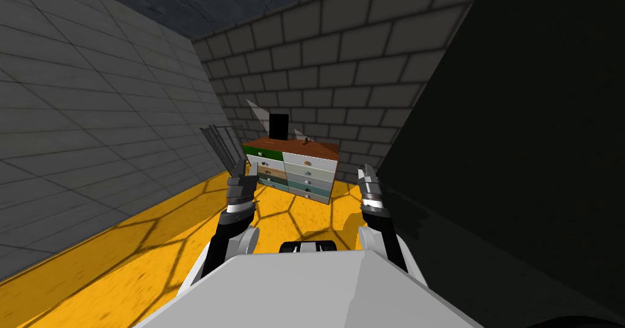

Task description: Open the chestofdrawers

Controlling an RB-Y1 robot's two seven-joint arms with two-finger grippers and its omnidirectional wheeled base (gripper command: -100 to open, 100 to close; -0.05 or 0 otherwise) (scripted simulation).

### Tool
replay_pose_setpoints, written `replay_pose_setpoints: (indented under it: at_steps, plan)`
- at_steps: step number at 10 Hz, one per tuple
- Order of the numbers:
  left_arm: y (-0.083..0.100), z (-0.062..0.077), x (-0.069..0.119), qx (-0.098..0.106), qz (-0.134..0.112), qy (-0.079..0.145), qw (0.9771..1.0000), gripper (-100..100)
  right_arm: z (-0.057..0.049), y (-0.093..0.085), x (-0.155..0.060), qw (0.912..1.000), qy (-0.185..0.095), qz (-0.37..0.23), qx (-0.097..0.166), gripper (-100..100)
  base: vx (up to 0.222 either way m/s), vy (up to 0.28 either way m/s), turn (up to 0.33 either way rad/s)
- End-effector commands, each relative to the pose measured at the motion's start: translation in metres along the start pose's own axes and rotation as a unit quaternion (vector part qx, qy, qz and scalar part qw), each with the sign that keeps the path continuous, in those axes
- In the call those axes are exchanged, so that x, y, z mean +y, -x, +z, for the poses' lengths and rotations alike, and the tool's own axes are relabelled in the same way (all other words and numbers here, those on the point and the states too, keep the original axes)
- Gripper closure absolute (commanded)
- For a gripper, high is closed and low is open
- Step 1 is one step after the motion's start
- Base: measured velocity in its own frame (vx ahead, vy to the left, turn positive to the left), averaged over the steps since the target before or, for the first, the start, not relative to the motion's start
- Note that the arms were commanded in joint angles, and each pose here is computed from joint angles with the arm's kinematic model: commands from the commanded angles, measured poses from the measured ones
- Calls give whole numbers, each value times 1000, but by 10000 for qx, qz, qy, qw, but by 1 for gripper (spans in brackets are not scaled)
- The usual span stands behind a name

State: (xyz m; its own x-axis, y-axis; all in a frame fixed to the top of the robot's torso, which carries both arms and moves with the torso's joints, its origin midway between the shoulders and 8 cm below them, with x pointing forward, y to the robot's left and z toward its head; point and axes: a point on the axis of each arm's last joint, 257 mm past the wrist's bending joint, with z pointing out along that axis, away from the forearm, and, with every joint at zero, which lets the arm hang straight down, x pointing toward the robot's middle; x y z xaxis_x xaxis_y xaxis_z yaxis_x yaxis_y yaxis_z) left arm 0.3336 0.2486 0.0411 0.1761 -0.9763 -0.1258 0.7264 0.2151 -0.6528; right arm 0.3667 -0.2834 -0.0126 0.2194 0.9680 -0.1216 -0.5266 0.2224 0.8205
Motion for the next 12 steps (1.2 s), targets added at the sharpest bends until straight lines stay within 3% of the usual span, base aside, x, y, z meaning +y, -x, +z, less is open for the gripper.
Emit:
replay_pose_setpoints:
  at_steps: [1, 2, 4, 6, 12]
  plan:
    - [0, 0, 0, 0, 0, 0, 10000, 0, 0, 0, 0, 10000, 0, 0, 0, 0, 0, 0, 0]
    - [-4, -2, 3, 144, 48, 17, 9999, -100, 0, 0, 0, 10000, 0, 0, 0, 0, 20, -5, -7]
    - [-10, -5, 12, 342, 124, 66, 9993, -100, 0, 0, 0, 10000, -4, 0, 0, 0, 42, -11, -12]
    - [-18, -14, 31, 589, 248, 198, 9978, -100, 0, 0, 0, 10000, -5, 0, 0, 0, 104, -30, -26]
    - [-28, -35, 76, 859, 451, 522, 9939, -100, 0, 0, 0, 10000, -4, 0, 0, 0, 103, -35, -20]
